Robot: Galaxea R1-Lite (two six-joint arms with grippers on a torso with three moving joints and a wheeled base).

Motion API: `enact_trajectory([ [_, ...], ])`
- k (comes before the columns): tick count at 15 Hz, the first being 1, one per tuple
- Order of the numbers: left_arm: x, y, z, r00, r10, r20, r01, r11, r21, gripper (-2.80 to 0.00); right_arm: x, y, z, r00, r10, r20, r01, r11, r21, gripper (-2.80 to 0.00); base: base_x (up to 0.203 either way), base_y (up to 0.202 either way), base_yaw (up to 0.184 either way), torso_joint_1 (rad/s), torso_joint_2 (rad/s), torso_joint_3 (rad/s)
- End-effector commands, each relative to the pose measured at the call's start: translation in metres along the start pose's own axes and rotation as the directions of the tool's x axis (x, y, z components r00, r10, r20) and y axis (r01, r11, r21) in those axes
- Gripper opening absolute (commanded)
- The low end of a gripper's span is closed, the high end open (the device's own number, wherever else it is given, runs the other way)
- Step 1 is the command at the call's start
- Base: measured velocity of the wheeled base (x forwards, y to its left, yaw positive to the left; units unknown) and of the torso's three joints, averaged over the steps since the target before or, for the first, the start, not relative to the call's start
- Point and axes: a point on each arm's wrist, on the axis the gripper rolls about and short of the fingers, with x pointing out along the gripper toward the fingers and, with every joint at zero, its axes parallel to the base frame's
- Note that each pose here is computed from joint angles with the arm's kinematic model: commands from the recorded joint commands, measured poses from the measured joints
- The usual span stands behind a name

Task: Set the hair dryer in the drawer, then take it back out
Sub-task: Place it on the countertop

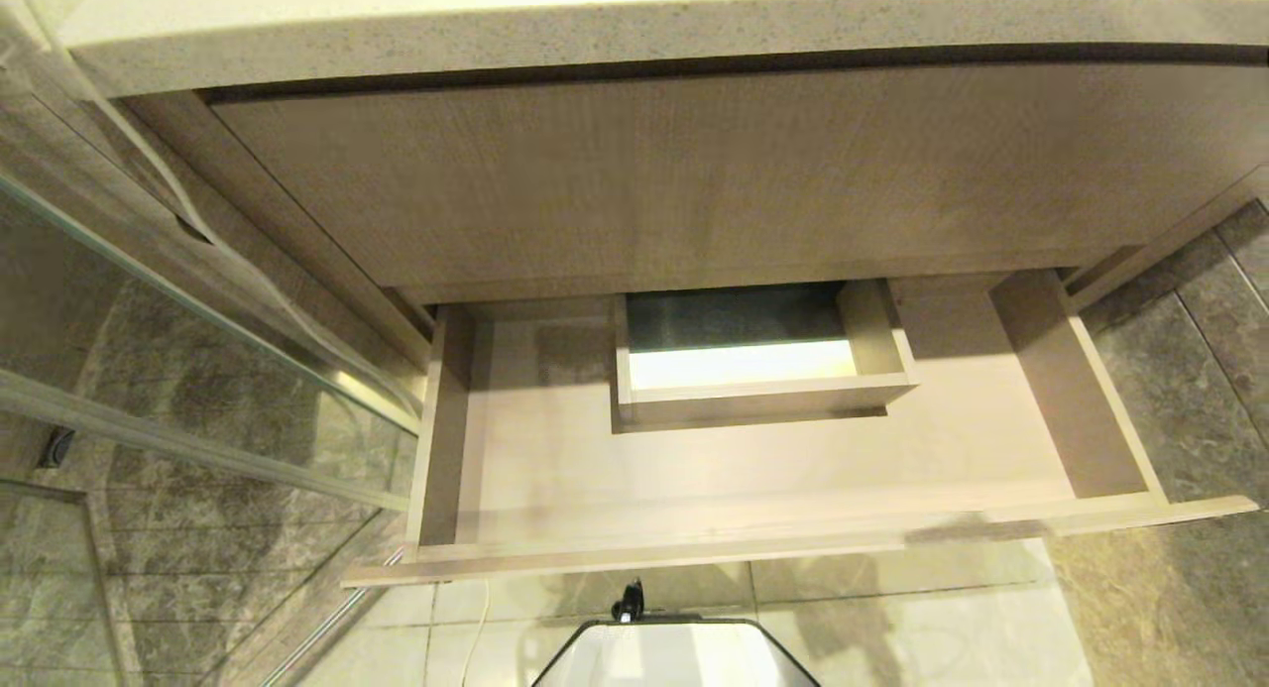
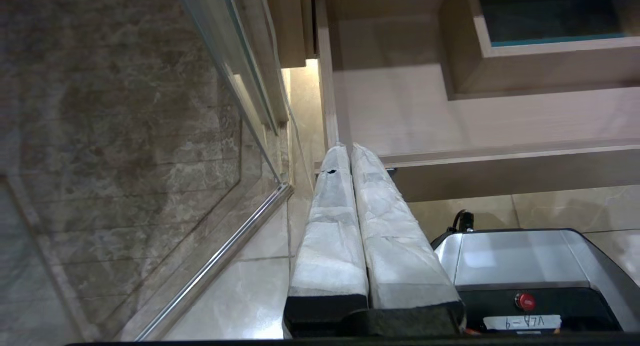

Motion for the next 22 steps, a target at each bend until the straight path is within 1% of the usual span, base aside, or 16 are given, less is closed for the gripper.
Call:
enact_trajectory([
  [1,0.0,0.0,0.0,1.0,0.0,0.0,0.0,1.0,0.0,-2.8,0.002,-0.001,0.001,1.0,0.0,0.0,0.0,1.0,-0.003,-2.8,0.0,0.0,0.0,0.393,-0.5,-0.225],
  [4,0.0,0.0,0.0,1.0,0.0,-0.001,0.0,1.0,0.0,-2.8,0.005,-0.002,0.003,1.0,-0.003,0.003,0.003,1.0,-0.002,-2.8,0.0,0.0,0.0,0.446,-0.5,-0.237],
  [14,0.0,0.0,0.0,1.0,0.0,0.0,0.0,1.0,0.0,-2.8,0.009,-0.005,0.007,1.0,-0.004,0.0,0.004,1.0,0.0,-2.8,0.0,0.0,0.0,0.318,-0.57,-0.265],
  [19,0.0,0.0,0.0,1.0,0.0,-0.001,0.0,1.0,0.0,-2.8,0.015,-0.009,0.014,1.0,-0.004,-0.011,0.004,1.0,0.0,-2.8,0.0,0.0,0.0,0.226,-0.42,-0.202],
  [22,0.0,0.0,0.0,1.0,0.0,-0.001,0.0,1.0,0.0,-2.8,0.027,-0.017,0.024,0.999,-0.02,-0.037,0.02,1.0,0.0,-2.8,0.0,0.0,0.0,0.187,-0.35,-0.164],
])
